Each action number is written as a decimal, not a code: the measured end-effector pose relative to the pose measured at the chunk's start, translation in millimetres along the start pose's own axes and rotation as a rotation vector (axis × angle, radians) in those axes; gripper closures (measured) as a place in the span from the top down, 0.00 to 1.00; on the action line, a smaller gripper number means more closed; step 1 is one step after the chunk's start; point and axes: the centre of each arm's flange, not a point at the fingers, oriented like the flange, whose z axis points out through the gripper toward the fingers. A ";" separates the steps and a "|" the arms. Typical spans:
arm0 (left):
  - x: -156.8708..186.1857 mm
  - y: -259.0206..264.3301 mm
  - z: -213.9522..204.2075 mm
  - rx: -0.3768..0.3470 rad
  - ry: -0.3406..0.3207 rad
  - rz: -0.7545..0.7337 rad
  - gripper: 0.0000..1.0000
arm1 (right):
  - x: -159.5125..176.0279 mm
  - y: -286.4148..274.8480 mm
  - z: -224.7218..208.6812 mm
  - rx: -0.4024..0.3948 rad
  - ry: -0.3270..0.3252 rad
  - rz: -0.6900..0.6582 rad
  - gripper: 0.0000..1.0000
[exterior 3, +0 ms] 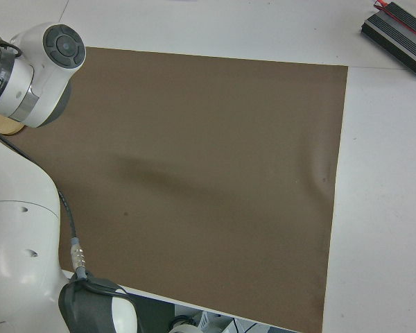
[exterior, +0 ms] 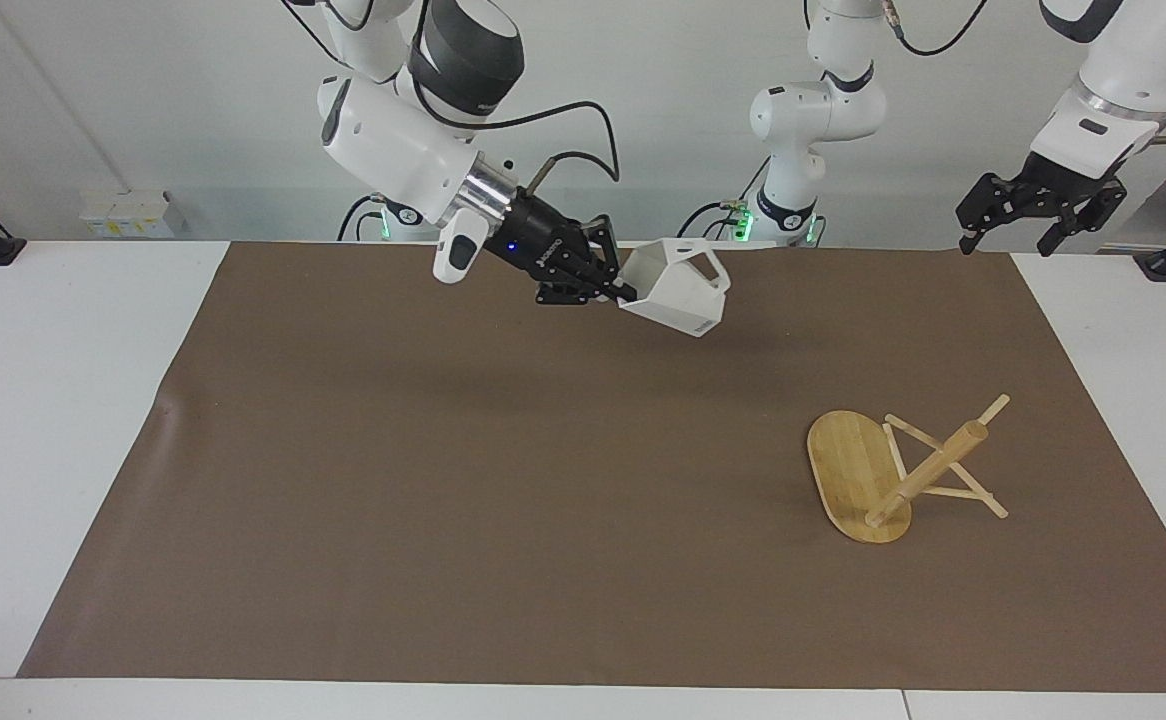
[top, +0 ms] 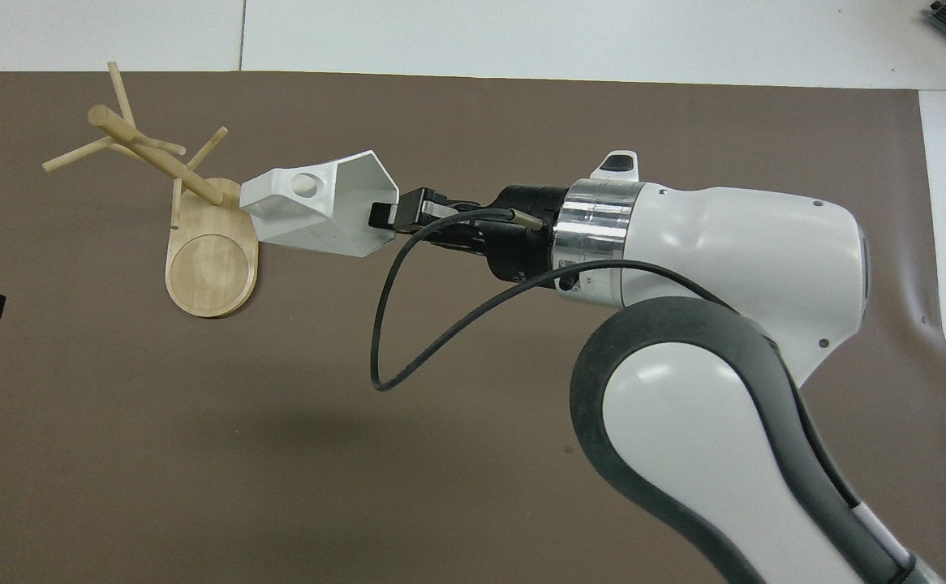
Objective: Hang cup on rack
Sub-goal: 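Lift the white cup with the right gripper toward the mug tree, then hold the cup with the right gripper while the left gripper reaches it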
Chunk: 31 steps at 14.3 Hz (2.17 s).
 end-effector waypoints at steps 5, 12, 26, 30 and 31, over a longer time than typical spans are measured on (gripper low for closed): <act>3.7 9.6 -1.8 -0.031 0.030 0.111 1.00 | -10.6 -3.6 16.5 0.009 -0.035 0.001 0.04; 17.8 26.4 21.9 -0.132 0.183 0.484 1.00 | -17.2 -5.0 24.5 0.010 -0.054 0.012 0.04; 4.3 82.8 49.4 -0.324 0.494 0.842 1.00 | -18.3 -1.2 28.5 0.003 -0.062 0.013 0.04; 6.8 90.6 46.0 -0.335 0.546 0.888 1.00 | -18.7 -0.4 29.2 -0.027 -0.063 -0.019 0.04; 8.2 90.7 46.7 -0.343 0.563 0.905 1.00 | -18.9 -0.3 29.4 -0.032 -0.064 -0.020 0.04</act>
